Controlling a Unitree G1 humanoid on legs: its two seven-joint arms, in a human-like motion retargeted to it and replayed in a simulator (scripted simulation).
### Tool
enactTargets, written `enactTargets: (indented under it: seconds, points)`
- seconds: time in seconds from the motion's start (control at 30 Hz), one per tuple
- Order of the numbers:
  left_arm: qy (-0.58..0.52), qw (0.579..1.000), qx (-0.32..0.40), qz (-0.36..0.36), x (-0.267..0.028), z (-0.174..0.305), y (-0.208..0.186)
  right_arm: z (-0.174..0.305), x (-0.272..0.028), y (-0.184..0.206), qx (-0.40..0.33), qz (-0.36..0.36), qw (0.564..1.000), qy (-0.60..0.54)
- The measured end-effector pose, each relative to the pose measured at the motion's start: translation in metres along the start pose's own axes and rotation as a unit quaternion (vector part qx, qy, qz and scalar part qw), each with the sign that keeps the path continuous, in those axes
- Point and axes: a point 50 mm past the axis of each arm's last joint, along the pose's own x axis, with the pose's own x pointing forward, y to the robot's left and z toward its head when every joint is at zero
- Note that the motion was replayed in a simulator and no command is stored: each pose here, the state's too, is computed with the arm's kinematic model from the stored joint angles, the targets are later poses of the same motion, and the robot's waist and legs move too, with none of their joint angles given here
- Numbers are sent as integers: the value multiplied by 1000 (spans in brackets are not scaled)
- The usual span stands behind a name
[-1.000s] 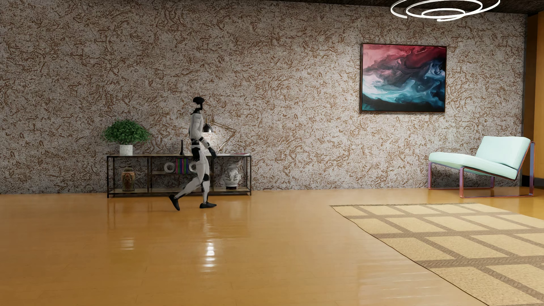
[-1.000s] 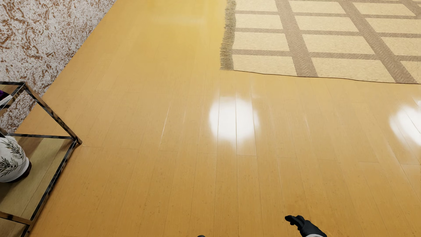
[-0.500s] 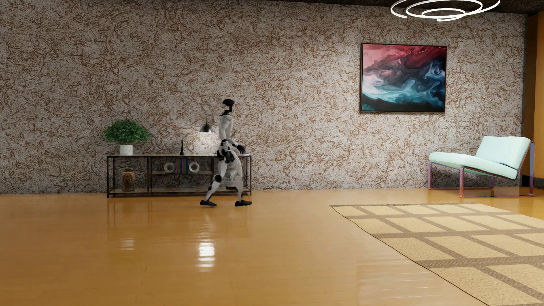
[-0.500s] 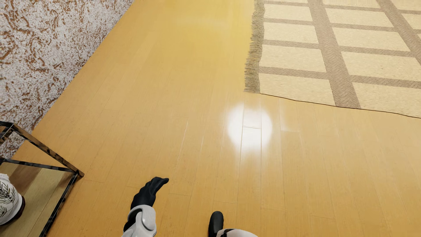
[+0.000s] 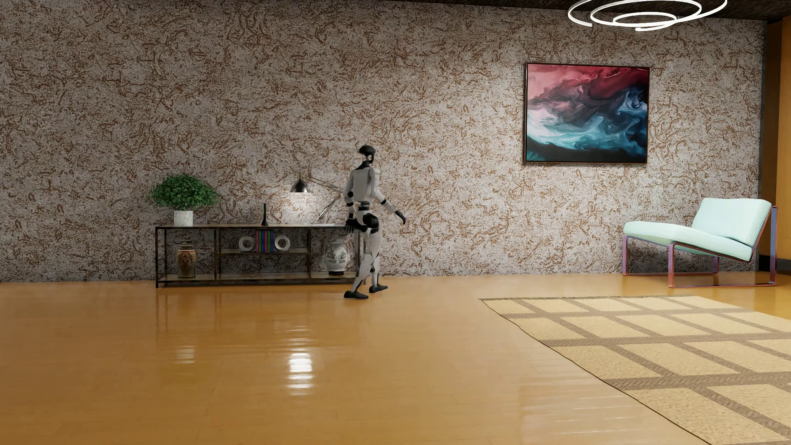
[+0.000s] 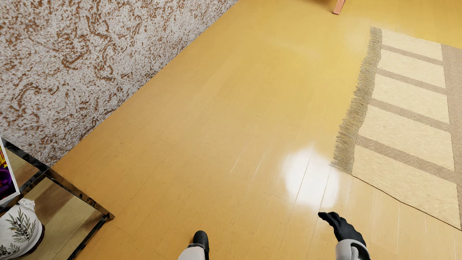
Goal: Head to the light teal armchair
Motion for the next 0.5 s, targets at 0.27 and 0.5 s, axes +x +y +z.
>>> enactTargets:
  seconds: [0.27,0.5]
  points:
    - [-26,997,23,-71,-10,42,-26,-18,-14,44,-68,108,991,45]
    - [-227,966,-47,116,-13,138,81,-62,-72,111,-70,225,966,111]
